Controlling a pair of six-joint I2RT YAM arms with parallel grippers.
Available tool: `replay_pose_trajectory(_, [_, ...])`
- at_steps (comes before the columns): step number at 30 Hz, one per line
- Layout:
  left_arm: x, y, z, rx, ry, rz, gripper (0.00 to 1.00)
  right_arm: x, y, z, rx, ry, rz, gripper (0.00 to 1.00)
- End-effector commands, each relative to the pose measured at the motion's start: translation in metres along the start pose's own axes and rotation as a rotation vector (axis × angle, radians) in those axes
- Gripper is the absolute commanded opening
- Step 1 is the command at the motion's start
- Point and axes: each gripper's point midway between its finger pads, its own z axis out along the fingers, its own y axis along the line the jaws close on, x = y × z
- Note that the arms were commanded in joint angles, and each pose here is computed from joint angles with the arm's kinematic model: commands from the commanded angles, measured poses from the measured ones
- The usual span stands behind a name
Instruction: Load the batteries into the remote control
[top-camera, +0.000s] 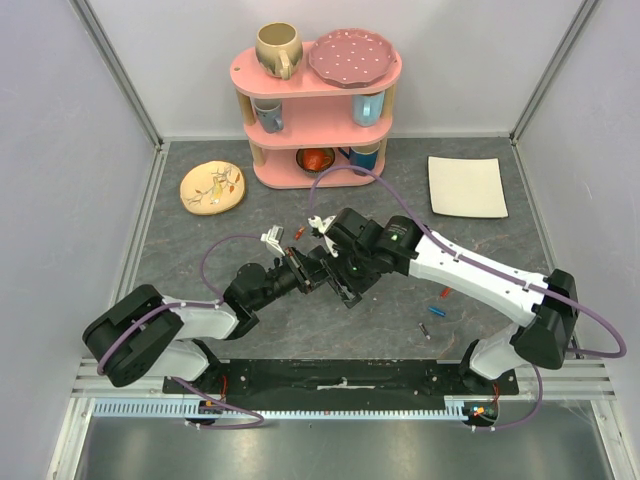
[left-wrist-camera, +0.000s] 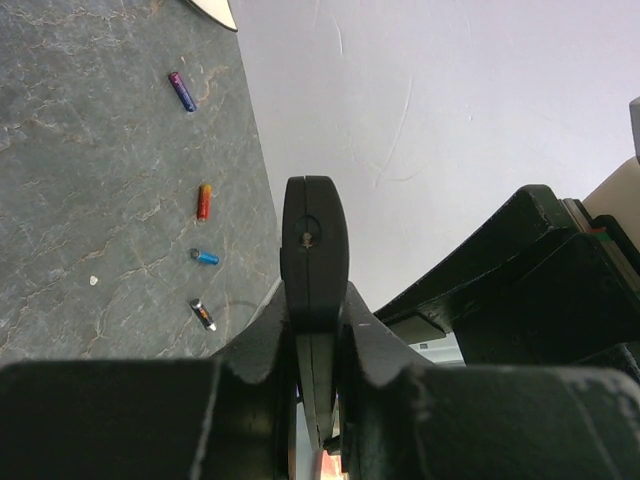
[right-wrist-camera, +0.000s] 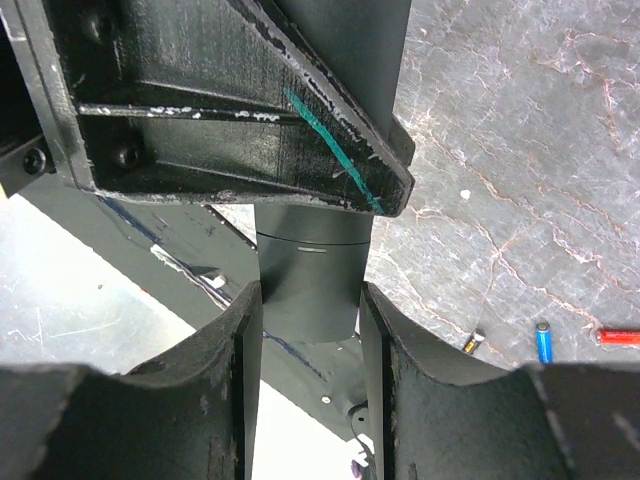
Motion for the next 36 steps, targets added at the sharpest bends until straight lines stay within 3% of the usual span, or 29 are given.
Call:
replay_pose_trajectory(1, [0.006, -0.036, -0.002, 0.115, 0.059, 0.004, 0.02, -0.022, 0.003, -0.013, -0.043, -0.115, -0.012, 0.36])
replay_pose_trajectory(14, [0.004, -0.034, 0.001, 0.101, 0.055, 0.017, 0.02, -0.021, 0.007, -0.021, -0.063, -0.133, -0.019, 0.56])
replay_pose_trajectory(27, [-0.003, -0.024, 0.002, 0.043, 0.051, 0.023, 0.02, -0.032, 0.004, -0.035, -0.032, -0.200, -0.031, 0.57])
replay_pose_trajectory(32, [-0.010, -0.012, 0.002, -0.031, 0.037, 0.022, 0.02, -0.036, 0.000, -0.037, 0.010, -0.273, -0.054, 0.57])
replay_pose_trajectory(36, [-0.017, -0.014, 0.002, -0.054, 0.028, 0.049, 0.02, -0.046, -0.011, -0.045, 0.094, -0.402, -0.045, 0.57])
